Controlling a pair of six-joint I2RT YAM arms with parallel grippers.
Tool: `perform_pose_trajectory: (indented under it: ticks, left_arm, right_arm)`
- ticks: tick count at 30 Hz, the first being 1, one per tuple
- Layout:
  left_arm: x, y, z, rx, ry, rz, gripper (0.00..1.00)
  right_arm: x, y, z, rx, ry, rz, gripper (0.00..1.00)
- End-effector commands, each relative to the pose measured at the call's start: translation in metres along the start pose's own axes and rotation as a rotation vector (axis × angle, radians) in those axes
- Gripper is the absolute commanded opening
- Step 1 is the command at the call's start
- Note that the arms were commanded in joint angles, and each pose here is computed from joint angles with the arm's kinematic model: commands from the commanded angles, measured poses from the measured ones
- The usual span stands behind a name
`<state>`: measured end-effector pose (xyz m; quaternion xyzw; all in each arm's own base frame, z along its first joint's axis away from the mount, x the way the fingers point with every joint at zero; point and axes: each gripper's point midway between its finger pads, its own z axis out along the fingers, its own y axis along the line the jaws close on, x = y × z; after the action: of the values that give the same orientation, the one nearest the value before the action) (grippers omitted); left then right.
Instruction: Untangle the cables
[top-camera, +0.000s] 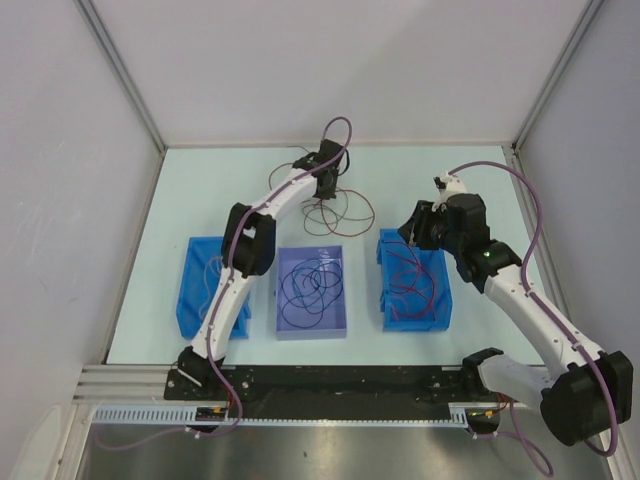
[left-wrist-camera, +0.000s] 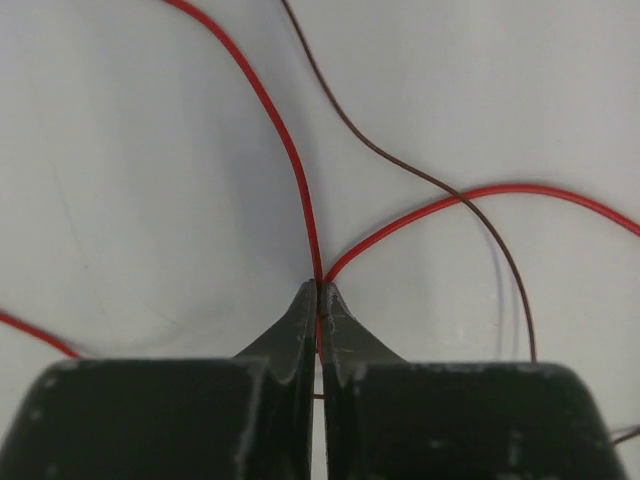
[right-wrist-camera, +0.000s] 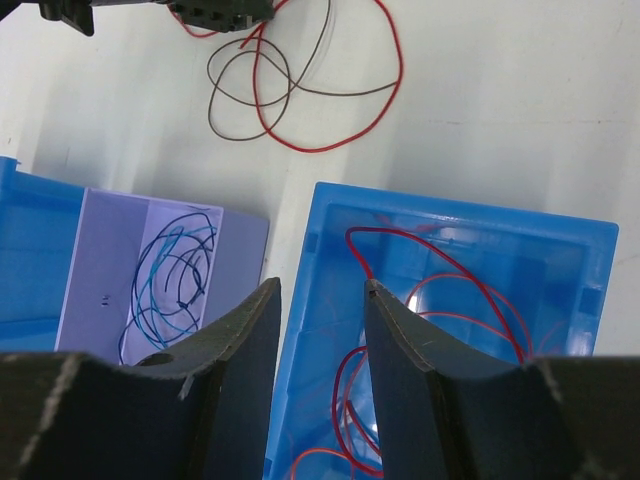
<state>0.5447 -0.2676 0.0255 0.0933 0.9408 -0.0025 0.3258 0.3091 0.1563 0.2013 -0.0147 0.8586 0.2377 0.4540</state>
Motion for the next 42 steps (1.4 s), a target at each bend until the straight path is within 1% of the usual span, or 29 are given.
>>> perform_pose_trajectory:
  ticks: [1, 5, 9, 10, 12, 13, 14, 15, 17, 18, 20, 21, 22, 23, 24, 25, 26, 27, 28, 29, 32, 36, 37, 39, 42]
  left_arm:
    - [-0.012, 0.048, -0.008, -0.147, -0.015, 0.016, 0.00]
    - [-0.029, 0.111, -0.021, -0.227, -0.038, -0.063, 0.00]
    - [-0.063, 0.137, -0.058, -0.255, -0.125, -0.096, 0.00]
    - [-0.078, 0.138, -0.078, -0.247, -0.167, -0.106, 0.00]
    - [-0.084, 0.135, -0.091, -0.219, -0.189, -0.122, 0.00]
    - [-0.094, 0.135, -0.107, -0.198, -0.220, -0.136, 0.00]
    - [-0.094, 0.126, -0.111, -0.152, -0.221, -0.139, 0.01]
    - [-0.089, 0.124, -0.112, -0.136, -0.213, -0.143, 0.01]
    - [-0.092, 0.121, -0.126, -0.108, -0.237, -0.160, 0.03]
    - [-0.080, 0.118, -0.122, -0.091, -0.209, -0.163, 0.04]
    - [-0.080, 0.115, -0.133, -0.071, -0.223, -0.178, 0.03]
    - [-0.064, 0.113, -0.128, -0.058, -0.190, -0.184, 0.04]
    - [-0.075, 0.109, -0.142, -0.027, -0.243, -0.195, 0.19]
    - [-0.055, 0.101, -0.133, 0.005, -0.205, -0.183, 0.39]
    - [-0.054, 0.099, -0.135, 0.011, -0.218, -0.183, 0.55]
    - [-0.050, 0.097, -0.133, 0.010, -0.219, -0.179, 0.76]
    - [-0.046, 0.099, -0.128, -0.007, -0.207, -0.178, 0.82]
    - [-0.043, 0.101, -0.124, -0.022, -0.191, -0.179, 0.86]
    - [-0.041, 0.102, -0.119, -0.036, -0.173, -0.178, 0.87]
    - [-0.033, 0.103, -0.107, -0.055, -0.122, -0.170, 0.87]
    - [-0.023, 0.106, -0.088, -0.092, -0.072, -0.163, 0.86]
    - [-0.017, 0.104, -0.069, -0.097, -0.055, -0.141, 0.83]
    - [-0.023, 0.105, -0.068, -0.098, -0.065, -0.137, 0.81]
    - [-0.013, 0.107, -0.053, -0.108, -0.025, -0.130, 0.80]
    - [-0.009, 0.106, -0.039, -0.094, -0.006, -0.133, 0.75]
  right_arm:
    - [-0.026, 0.014, -0.005, -0.045, -0.064, -0.001, 0.43]
    - [-0.027, 0.016, -0.005, -0.053, -0.066, 0.007, 0.42]
    - [-0.028, 0.021, -0.002, -0.077, -0.068, 0.019, 0.42]
    - [-0.029, 0.022, -0.001, -0.082, -0.070, 0.021, 0.41]
    - [-0.031, 0.026, 0.001, -0.103, -0.074, 0.032, 0.41]
    - [-0.031, 0.026, 0.003, -0.105, -0.070, 0.038, 0.41]
    - [-0.034, 0.028, 0.004, -0.113, -0.076, 0.039, 0.41]
    - [-0.033, 0.030, 0.004, -0.121, -0.070, 0.043, 0.41]
    - [-0.034, 0.031, 0.006, -0.128, -0.070, 0.044, 0.41]
    - [-0.034, 0.032, 0.006, -0.130, -0.069, 0.046, 0.41]
    - [-0.033, 0.032, 0.008, -0.130, -0.064, 0.047, 0.41]
    - [-0.033, 0.032, 0.008, -0.132, -0.065, 0.043, 0.41]
    - [-0.033, 0.031, 0.008, -0.129, -0.065, 0.044, 0.41]
    - [-0.033, 0.033, 0.008, -0.133, -0.064, 0.045, 0.41]
    - [-0.032, 0.032, 0.009, -0.131, -0.060, 0.044, 0.41]
    - [-0.032, 0.033, 0.011, -0.137, -0.057, 0.045, 0.40]
    - [-0.032, 0.033, 0.011, -0.137, -0.057, 0.047, 0.41]
    - [-0.032, 0.034, 0.012, -0.141, -0.057, 0.047, 0.41]
    - [-0.033, 0.034, 0.012, -0.144, -0.057, 0.049, 0.41]
    - [-0.032, 0.035, 0.012, -0.148, -0.057, 0.048, 0.41]
    - [-0.031, 0.034, 0.011, -0.141, -0.054, 0.042, 0.41]
    - [-0.028, 0.029, 0.010, -0.119, -0.045, 0.031, 0.41]
    - [-0.028, 0.028, 0.009, -0.115, -0.045, 0.031, 0.41]
    - [-0.028, 0.028, 0.009, -0.113, -0.045, 0.025, 0.41]
    - [-0.027, 0.026, 0.009, -0.105, -0.042, 0.022, 0.41]
